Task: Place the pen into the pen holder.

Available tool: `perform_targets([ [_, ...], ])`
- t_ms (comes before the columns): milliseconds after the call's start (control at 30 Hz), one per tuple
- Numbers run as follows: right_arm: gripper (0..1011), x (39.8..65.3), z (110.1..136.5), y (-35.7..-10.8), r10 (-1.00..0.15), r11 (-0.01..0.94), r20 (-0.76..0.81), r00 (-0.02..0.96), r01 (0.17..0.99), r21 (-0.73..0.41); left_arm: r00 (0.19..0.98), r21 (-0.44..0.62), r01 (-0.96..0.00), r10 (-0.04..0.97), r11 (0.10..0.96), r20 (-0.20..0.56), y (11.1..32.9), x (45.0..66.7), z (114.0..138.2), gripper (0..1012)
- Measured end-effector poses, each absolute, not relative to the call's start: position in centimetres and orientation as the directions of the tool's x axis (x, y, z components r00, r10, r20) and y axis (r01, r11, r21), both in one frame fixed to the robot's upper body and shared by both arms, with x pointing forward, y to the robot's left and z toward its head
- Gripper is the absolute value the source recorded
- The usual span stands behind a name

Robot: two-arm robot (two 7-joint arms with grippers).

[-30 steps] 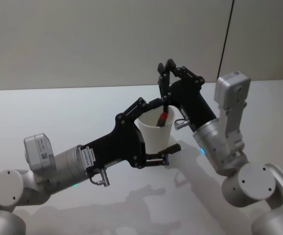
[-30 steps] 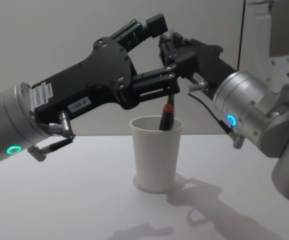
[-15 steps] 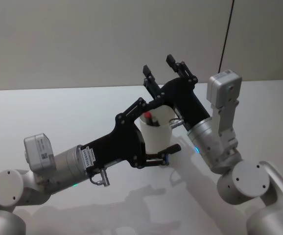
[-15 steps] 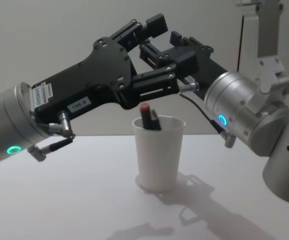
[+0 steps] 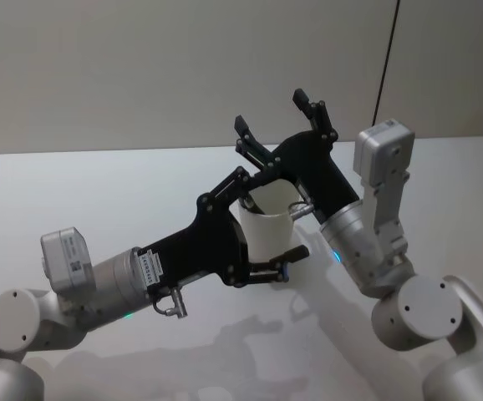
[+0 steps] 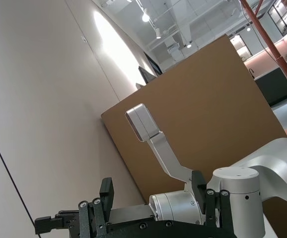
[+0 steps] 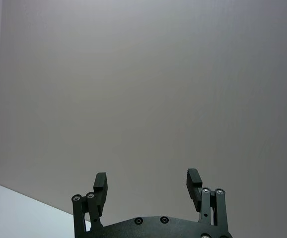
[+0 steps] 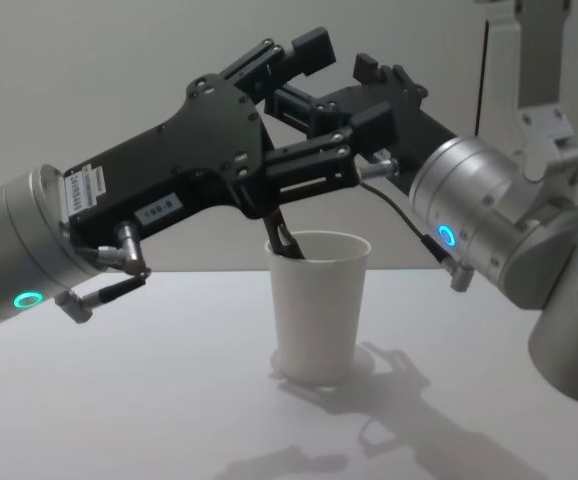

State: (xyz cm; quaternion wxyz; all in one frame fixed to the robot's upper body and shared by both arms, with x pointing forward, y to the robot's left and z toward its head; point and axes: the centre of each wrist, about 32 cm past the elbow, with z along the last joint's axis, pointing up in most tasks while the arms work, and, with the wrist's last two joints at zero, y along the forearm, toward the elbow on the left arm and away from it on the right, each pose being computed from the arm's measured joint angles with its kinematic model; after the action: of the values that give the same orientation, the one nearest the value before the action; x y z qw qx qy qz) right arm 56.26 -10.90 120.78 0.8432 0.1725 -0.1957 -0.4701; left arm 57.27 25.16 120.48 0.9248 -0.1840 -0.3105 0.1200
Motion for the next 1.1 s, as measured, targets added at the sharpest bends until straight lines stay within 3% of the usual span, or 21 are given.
perform_targets([
  [1100, 1001, 55.99, 120.90, -10.95, -0.861, 0.497, 0.170, 0.479, 0.724, 0.477, 0.778, -0.415, -0.108, 0.336, 0.904, 0.530, 25.16, 57.26, 120.48, 1000],
])
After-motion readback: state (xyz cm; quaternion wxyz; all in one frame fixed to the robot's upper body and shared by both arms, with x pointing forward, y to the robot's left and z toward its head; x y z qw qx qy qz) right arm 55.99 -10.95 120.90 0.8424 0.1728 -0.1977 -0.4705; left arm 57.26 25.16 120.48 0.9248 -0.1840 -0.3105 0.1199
